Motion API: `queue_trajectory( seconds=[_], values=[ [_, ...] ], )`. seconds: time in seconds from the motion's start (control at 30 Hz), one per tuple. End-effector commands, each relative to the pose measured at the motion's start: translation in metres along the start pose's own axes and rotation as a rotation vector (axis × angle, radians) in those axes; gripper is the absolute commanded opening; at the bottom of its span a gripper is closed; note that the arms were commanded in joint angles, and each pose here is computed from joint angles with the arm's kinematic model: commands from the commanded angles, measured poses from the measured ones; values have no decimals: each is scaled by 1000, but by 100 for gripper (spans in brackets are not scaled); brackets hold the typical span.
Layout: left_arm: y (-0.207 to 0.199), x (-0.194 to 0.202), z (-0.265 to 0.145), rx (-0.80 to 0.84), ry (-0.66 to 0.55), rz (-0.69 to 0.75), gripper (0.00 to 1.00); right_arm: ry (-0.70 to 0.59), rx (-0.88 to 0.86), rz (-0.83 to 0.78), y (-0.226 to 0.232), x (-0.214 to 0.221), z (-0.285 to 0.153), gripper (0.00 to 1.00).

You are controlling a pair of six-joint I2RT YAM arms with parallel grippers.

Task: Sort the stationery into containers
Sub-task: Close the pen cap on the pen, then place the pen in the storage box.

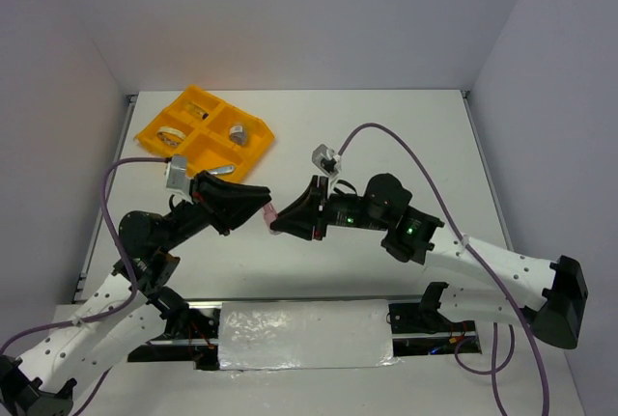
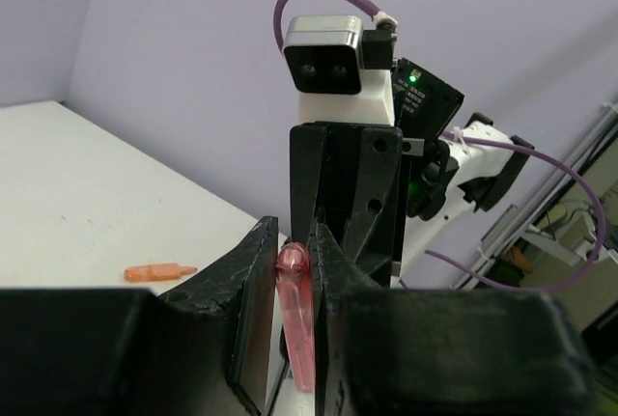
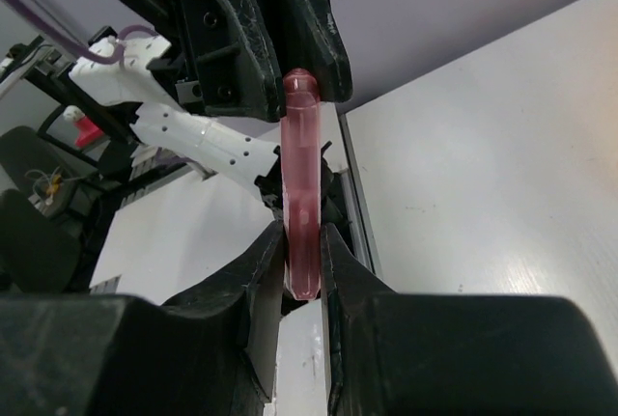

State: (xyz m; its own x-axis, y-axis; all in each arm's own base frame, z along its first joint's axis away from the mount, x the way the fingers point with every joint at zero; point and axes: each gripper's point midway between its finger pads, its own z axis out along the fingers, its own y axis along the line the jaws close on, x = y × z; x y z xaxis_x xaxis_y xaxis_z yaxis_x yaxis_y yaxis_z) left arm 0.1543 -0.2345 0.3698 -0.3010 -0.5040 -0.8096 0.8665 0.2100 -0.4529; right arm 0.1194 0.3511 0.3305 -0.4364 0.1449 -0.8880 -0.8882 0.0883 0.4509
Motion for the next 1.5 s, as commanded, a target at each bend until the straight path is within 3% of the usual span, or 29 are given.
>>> queue_trajectory(
  seconds=[0.0,0.33,0.47,0.53,0.67,0.73,0.77,0.8,0.83,0.9,1.1,1.13,1.2,1.23,1.27,1.47],
  values=[
    [7,38,-9,11,112,-72,0,-313,-112,-112,48,-113,9,0],
    [29,76,-24,-73,187,-81,0,-535,-17,-86,52,-185,-2,0],
    [51,58,-27,-246,141,-43,0,-367,-100,-139,52,-144,17,0],
    [62,53,-31,-337,153,-20,0,-294,-65,-100,30,-110,27,0],
    [51,20,-20,-329,104,49,0,-233,-60,-66,12,-71,30,0],
    [50,16,-17,-328,98,56,0,-212,-69,-59,8,-61,30,14],
    [48,11,-15,-324,87,62,0,-210,-71,-52,8,-60,30,26],
    [49,9,-15,-332,80,62,0,-206,-69,-45,6,-58,30,55],
    [50,7,-14,-340,75,64,0,-202,-55,-34,2,-57,30,65],
    [57,1,-15,-387,57,70,0,-202,16,-2,-14,-56,28,97],
    [94,-10,-24,-630,68,91,0,-226,233,145,-77,-40,1,100],
    [105,-27,-27,-723,21,111,0,-213,288,189,-89,-31,-5,100],
    [143,-15,-42,-935,95,121,0,-236,472,238,-123,-21,-29,100],
    [158,-36,-50,-1064,40,157,0,-242,520,255,-131,-15,-36,100],
    [184,-24,-53,-1169,87,153,0,-273,561,253,-136,-20,-47,100],
    [285,-45,-98,-1577,18,69,0,-245,599,220,-127,-9,-72,100]
  ],
)
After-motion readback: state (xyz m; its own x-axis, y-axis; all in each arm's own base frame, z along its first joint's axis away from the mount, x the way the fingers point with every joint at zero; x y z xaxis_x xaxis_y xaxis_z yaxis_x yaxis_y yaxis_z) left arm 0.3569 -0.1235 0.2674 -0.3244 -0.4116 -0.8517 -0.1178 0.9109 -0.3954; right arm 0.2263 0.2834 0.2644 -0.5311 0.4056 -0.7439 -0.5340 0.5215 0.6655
